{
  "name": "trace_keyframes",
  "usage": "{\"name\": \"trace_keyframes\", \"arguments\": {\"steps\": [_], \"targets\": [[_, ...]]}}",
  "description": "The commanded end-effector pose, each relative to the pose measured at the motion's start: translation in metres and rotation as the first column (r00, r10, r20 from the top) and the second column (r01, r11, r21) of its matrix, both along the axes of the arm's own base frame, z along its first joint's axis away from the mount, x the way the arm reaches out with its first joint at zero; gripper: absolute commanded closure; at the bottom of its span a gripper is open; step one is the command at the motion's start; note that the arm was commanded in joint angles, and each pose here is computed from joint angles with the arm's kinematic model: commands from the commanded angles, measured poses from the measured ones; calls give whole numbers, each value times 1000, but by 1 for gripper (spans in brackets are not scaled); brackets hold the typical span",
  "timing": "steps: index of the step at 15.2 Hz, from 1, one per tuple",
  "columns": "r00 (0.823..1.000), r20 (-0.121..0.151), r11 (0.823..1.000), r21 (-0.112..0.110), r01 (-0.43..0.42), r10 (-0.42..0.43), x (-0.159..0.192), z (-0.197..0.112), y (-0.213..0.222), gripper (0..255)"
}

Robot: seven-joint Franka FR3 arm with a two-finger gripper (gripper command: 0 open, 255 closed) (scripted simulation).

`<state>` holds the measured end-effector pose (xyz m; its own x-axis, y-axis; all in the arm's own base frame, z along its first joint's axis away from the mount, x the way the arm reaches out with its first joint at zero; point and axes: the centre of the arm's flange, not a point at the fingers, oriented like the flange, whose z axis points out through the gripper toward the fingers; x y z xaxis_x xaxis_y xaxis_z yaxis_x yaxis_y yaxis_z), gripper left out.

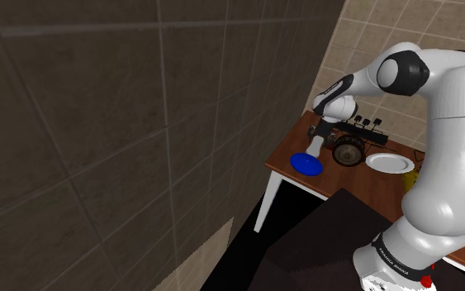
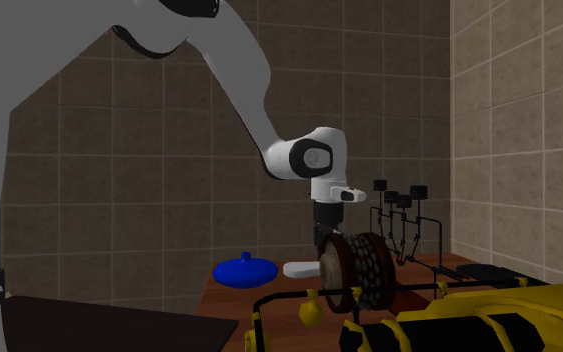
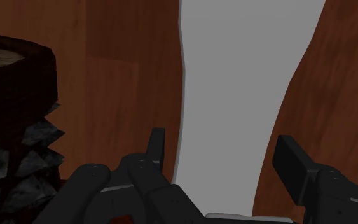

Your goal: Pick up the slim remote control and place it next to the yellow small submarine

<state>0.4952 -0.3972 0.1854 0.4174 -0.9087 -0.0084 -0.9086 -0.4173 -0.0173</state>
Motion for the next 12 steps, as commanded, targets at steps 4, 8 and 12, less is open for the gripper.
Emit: {"name": "trace_keyframes", "arguments": {"steps": [4, 8, 12], "targets": [[1000, 0, 1000, 0, 0, 0, 0, 26, 1, 255], [1000, 0, 1000, 0, 0, 0, 0, 47, 1, 255], [1000, 0, 1000, 0, 0, 0, 0, 68, 1, 255]]}}
